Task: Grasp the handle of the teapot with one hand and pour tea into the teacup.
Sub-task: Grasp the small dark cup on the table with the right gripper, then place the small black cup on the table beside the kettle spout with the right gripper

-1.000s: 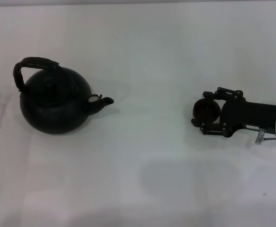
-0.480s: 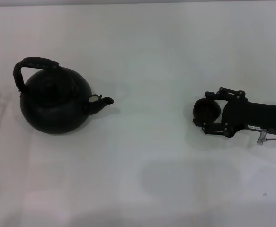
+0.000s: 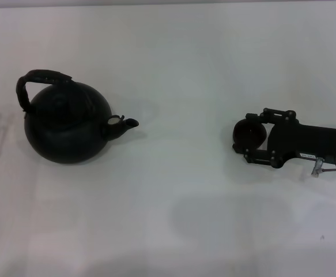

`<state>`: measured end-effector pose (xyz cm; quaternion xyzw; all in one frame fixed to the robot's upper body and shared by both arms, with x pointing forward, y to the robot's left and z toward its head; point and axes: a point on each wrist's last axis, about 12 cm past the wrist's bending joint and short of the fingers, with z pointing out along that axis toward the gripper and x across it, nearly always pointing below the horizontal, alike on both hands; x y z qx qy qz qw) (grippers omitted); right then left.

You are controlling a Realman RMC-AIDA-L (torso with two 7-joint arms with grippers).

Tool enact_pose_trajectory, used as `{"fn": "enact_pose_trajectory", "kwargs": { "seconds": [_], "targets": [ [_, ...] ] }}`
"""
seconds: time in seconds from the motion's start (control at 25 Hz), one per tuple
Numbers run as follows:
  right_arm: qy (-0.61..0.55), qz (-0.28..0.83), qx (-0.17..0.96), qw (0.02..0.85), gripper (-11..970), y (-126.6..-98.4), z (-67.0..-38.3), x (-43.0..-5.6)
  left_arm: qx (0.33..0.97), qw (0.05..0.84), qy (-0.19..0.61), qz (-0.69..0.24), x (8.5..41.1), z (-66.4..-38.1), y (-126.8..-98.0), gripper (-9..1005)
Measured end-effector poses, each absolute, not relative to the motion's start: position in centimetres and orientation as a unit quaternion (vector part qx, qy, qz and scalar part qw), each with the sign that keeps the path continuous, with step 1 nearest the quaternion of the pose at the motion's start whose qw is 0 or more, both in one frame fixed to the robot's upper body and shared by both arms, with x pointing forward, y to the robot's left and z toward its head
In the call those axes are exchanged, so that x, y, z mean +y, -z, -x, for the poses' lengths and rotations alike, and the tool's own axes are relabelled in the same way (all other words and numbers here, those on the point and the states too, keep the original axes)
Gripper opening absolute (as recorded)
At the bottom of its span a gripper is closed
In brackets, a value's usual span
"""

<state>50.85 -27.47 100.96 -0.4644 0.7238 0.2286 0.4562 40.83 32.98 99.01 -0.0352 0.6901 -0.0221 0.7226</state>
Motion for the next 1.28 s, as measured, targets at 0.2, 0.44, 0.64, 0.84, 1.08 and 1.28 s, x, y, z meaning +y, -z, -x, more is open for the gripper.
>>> {"fn": "enact_pose_trajectory", "kwargs": {
  "seconds": [0.2,0.44,0.64,0.84,1.08,1.28],
  "targets": [
    [-0.257,0.461,0.706,0.473,735,-102.1,-50.9,-27.1,0.690,0.722,0.023,0.036,32.9,-40.8,-99.0,768],
    [-0.278,0.461,0.694,0.478,737,-103.0,-51.5,-26.2,0.690,0.722,0.024,0.036,32.9,-40.9,-99.0,768],
    [-0.295,0.480,0.675,0.476,739,-103.5,-52.0,-24.4,0.690,0.722,0.027,0.036,32.7,-41.0,-99.0,767],
    [-0.294,0.494,0.669,0.470,740,-103.4,-52.5,-22.8,0.689,0.723,0.029,0.035,32.6,-41.1,-99.0,767],
    [-0.277,0.514,0.674,0.452,742,-102.9,-53.2,-20.7,0.688,0.724,0.030,0.034,32.5,-41.2,-99.1,766],
    [-0.248,0.525,0.683,0.443,744,-102.3,-53.5,-19.5,0.689,0.724,0.031,0.033,32.4,-41.2,-99.1,767]
  ]
}}
